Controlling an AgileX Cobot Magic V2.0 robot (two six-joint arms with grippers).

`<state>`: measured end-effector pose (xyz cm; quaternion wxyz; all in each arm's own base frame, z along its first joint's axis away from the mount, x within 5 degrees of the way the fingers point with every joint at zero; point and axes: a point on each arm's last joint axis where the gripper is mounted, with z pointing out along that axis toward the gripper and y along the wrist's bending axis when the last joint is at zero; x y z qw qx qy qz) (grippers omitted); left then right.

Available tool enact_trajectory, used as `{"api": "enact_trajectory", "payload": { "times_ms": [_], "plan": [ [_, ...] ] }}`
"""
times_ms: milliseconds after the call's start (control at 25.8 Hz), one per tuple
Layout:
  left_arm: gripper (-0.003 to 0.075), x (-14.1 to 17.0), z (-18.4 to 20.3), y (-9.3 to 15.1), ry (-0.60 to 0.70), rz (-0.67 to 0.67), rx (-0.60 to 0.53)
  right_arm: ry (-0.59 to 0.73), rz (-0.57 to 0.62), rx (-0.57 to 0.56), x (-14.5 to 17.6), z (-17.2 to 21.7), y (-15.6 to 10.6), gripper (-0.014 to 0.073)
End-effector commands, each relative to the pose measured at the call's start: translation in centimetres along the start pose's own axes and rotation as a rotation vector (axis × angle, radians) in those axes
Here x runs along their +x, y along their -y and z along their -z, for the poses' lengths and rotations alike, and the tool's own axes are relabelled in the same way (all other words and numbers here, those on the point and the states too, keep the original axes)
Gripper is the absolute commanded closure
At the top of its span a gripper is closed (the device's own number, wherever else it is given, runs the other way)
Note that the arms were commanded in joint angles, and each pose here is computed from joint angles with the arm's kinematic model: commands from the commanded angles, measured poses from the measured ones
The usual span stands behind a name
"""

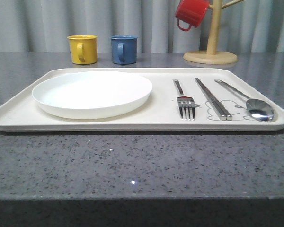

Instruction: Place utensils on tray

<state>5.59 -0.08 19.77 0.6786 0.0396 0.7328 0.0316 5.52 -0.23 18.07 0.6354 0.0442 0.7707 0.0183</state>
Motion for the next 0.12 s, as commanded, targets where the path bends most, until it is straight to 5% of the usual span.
{"api": "enact_trajectory", "payload": {
  "times_ms": [0,78],
  "plan": [
    [0.0738,-0.79,0.21,-0.13,0.107,0.013,-0.016,0.112,0.022,-0.006,-1.23,0.32,-0.10,0.0664],
    [0.0738,-0.79,0.21,-0.13,0.107,0.013,-0.016,0.112,0.022,-0.006,-1.23,0.32,-0.10,0.0664]
  ]
}}
